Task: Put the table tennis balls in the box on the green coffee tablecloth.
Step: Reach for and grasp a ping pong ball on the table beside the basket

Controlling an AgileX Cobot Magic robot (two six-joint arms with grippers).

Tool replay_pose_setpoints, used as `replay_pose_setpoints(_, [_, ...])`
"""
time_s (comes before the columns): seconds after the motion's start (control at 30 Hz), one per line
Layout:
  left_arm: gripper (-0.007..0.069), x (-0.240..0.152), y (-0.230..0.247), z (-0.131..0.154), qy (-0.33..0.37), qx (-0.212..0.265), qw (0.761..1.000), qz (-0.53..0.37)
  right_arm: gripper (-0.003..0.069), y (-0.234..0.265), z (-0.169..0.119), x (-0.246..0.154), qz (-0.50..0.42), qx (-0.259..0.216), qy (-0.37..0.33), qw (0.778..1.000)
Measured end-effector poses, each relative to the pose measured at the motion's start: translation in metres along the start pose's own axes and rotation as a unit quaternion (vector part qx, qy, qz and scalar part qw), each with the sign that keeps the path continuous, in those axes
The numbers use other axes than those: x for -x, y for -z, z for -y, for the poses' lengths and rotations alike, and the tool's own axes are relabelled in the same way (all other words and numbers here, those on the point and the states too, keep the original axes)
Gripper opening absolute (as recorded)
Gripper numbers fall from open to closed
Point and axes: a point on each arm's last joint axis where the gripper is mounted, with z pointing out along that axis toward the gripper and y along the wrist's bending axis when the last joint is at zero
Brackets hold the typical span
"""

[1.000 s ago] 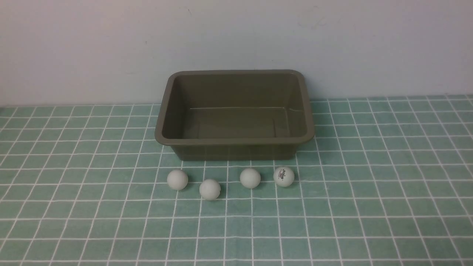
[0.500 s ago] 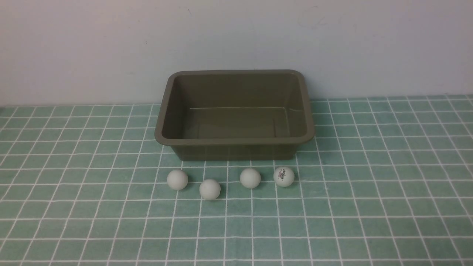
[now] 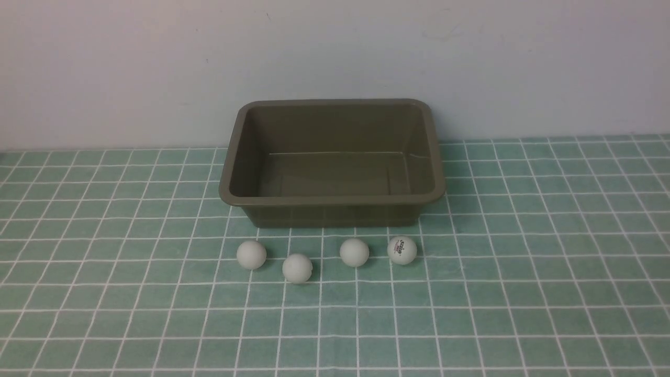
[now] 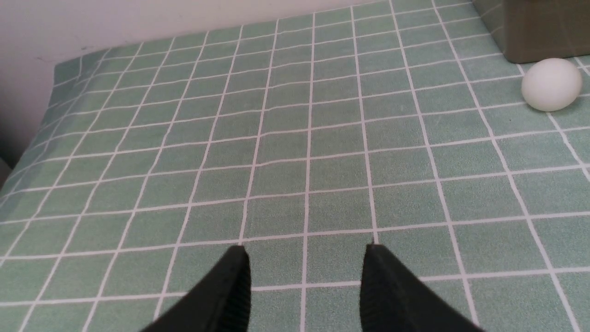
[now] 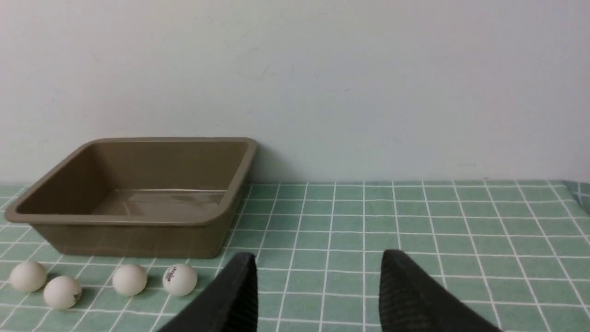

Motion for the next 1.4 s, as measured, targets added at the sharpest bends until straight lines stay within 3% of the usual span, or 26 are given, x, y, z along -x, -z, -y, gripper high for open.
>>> replay_pose_setpoints(0.9, [0.0300, 0.001, 0.000, 0.000, 0.002, 0.000, 1.000, 0.011, 0.0336, 0.005, -0.004, 0.003, -0.011, 0.016, -0.014, 1.000])
replay_pose_setpoints(1.17, [0.0300, 0.013, 0.000, 0.002, 0.068, -0.018, 0.994, 0.083, 0.0336, 0.005, -0.004, 0.003, -0.010, 0.018, -0.016, 1.000])
replay_pose_setpoints(1.4, [0.0300, 0.023, 0.003, 0.003, 0.184, -0.043, 0.973, 0.136, 0.0336, 0.005, -0.005, 0.002, -0.015, 0.022, -0.019, 0.999])
